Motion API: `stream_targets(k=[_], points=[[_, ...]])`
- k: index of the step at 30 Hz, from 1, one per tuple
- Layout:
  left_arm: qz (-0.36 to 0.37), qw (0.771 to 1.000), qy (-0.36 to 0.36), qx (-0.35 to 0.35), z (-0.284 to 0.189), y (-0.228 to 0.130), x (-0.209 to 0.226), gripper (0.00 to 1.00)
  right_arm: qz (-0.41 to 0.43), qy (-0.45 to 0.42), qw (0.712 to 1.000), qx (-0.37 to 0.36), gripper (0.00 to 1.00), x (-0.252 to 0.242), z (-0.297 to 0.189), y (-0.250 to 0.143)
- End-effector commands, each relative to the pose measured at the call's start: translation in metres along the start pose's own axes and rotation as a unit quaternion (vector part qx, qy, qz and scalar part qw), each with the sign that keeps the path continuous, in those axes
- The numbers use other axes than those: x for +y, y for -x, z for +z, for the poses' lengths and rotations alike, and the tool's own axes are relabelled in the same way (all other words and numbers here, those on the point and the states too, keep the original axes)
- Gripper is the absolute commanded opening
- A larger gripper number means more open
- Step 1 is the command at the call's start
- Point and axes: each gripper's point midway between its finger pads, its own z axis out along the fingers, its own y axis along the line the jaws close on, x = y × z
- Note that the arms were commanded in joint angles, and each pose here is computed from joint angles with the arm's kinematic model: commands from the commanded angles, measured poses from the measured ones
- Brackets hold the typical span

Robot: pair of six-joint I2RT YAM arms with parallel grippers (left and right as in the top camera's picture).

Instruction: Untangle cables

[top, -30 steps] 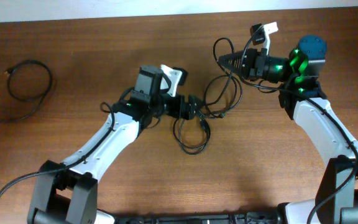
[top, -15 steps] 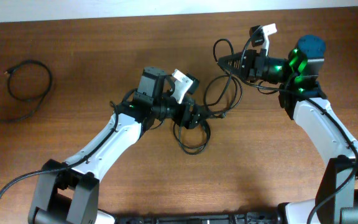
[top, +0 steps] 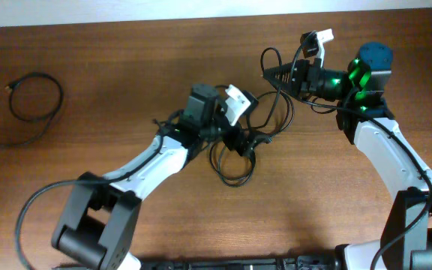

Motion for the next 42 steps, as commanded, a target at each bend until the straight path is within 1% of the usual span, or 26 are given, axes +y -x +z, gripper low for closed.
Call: stream_targets(k=[1, 2, 3, 4, 5, 6, 8, 11, 12, 15, 16, 19, 21, 22, 24, 25, 26, 28, 29, 30, 32, 35, 37, 39, 41, 42], points=[[-0.008, 1.000, -0.007, 0.007, 0.013, -0.008, -0.005, 0.93, -0.011, 0.005, 1.000, 0.004, 0.04, 0.008, -0.002, 0.000], [-0.004, 1.000, -0.009, 0.004, 0.013, -0.006, -0.006, 0.90, -0.011, 0.005, 1.000, 0.004, 0.04, 0.008, -0.002, 0.000], [-0.002, 1.000, -0.012, 0.001, 0.014, -0.004, -0.008, 0.79, -0.011, 0.005, 1.000, 0.004, 0.04, 0.008, -0.002, 0.000], [0.000, 1.000, -0.012, -0.001, 0.014, -0.003, -0.008, 0.71, -0.011, 0.005, 1.000, 0.004, 0.04, 0.008, -0.002, 0.000], [0.000, 1.000, -0.012, -0.001, 0.014, -0.003, -0.008, 0.59, -0.011, 0.005, 1.000, 0.004, 0.04, 0.008, -0.002, 0.000], [-0.001, 1.000, -0.012, 0.000, 0.014, -0.004, -0.008, 0.35, -0.011, 0.005, 1.000, 0.004, 0.04, 0.008, -0.002, 0.000], [-0.002, 1.000, -0.010, 0.001, 0.014, -0.004, -0.007, 0.09, -0.011, 0.005, 1.000, 0.004, 0.04, 0.008, -0.002, 0.000], [-0.012, 1.000, 0.005, 0.002, 0.014, -0.005, -0.002, 0.04, -0.011, 0.005, 1.000, 0.005, 0.04, 0.009, -0.002, 0.000], [-0.022, 1.000, 0.015, 0.002, 0.014, -0.005, 0.002, 0.00, -0.011, 0.006, 1.000, 0.006, 0.04, 0.009, -0.002, 0.000], [-0.060, 0.997, 0.049, 0.002, 0.013, -0.005, 0.013, 0.00, -0.011, 0.007, 1.000, 0.009, 0.04, 0.009, -0.002, -0.001], [-0.070, 0.996, 0.050, 0.001, 0.013, -0.005, 0.014, 0.00, -0.011, 0.007, 1.000, 0.009, 0.05, 0.009, -0.002, -0.001], [-0.106, 0.993, 0.054, -0.001, 0.011, -0.006, 0.018, 0.00, -0.024, 0.007, 1.000, 0.007, 0.33, 0.009, -0.002, 0.000], [-0.127, 0.990, 0.063, 0.004, 0.005, -0.010, 0.026, 0.00, -0.068, 0.004, 0.998, -0.001, 0.55, 0.008, -0.005, 0.003], [-0.141, 0.988, 0.070, 0.008, -0.001, -0.012, 0.033, 0.00, -0.103, 0.001, 0.995, -0.006, 0.61, 0.006, -0.009, 0.006], [-0.181, 0.979, 0.090, 0.011, -0.021, -0.015, 0.048, 0.00, -0.155, -0.009, 0.988, -0.019, 0.90, 0.001, -0.018, 0.011], [-0.203, 0.975, 0.093, 0.006, -0.038, -0.012, 0.053, 0.00, -0.162, -0.027, 0.986, -0.034, 0.97, -0.008, -0.023, 0.017], [-0.208, 0.974, 0.085, -0.006, -0.052, -0.004, 0.054, 0.00, -0.151, -0.051, 0.986, -0.051, 0.99, -0.020, -0.027, 0.021], [-0.199, 0.976, 0.072, -0.048, -0.083, 0.022, 0.052, 0.00, -0.105, -0.118, 0.985, -0.075, 0.99, -0.054, -0.033, 0.023], [-0.189, 0.977, 0.073, -0.069, -0.098, 0.035, 0.050, 0.00, -0.081, -0.155, 0.982, -0.078, 0.99, -0.073, -0.035, 0.018], [-0.176, 0.977, 0.078, -0.089, -0.111, 0.048, 0.048, 0.00, -0.073, -0.178, 0.978, -0.075, 0.99, -0.084, -0.036, 0.013], [-0.148, 0.977, 0.085, -0.126, -0.135, 0.071, 0.039, 0.00, -0.057, -0.252, 0.964, -0.058, 0.99, -0.114, -0.036, -0.005], [-0.074, 0.971, 0.093, -0.207, -0.180, 0.120, 0.009, 0.00, -0.043, -0.358, 0.932, -0.030, 0.99, -0.148, -0.034, -0.030], [-0.042, 0.963, 0.104, -0.245, -0.201, 0.139, -0.004, 0.00, -0.046, -0.402, 0.914, -0.024, 0.99, -0.158, -0.032, -0.037], [-0.015, 0.955, 0.109, -0.275, -0.220, 0.154, -0.017, 0.00, -0.056, -0.455, 0.889, -0.020, 0.99, -0.170, -0.033, -0.044], [-0.006, 0.949, 0.105, -0.297, -0.232, 0.164, -0.028, 0.00, -0.065, -0.503, 0.861, -0.014, 0.99, -0.182, -0.035, -0.050], [-0.004, 0.946, 0.103, -0.306, -0.237, 0.168, -0.032, 0.00, -0.070, -0.518, 0.852, -0.008, 0.99, -0.186, -0.033, -0.055]])
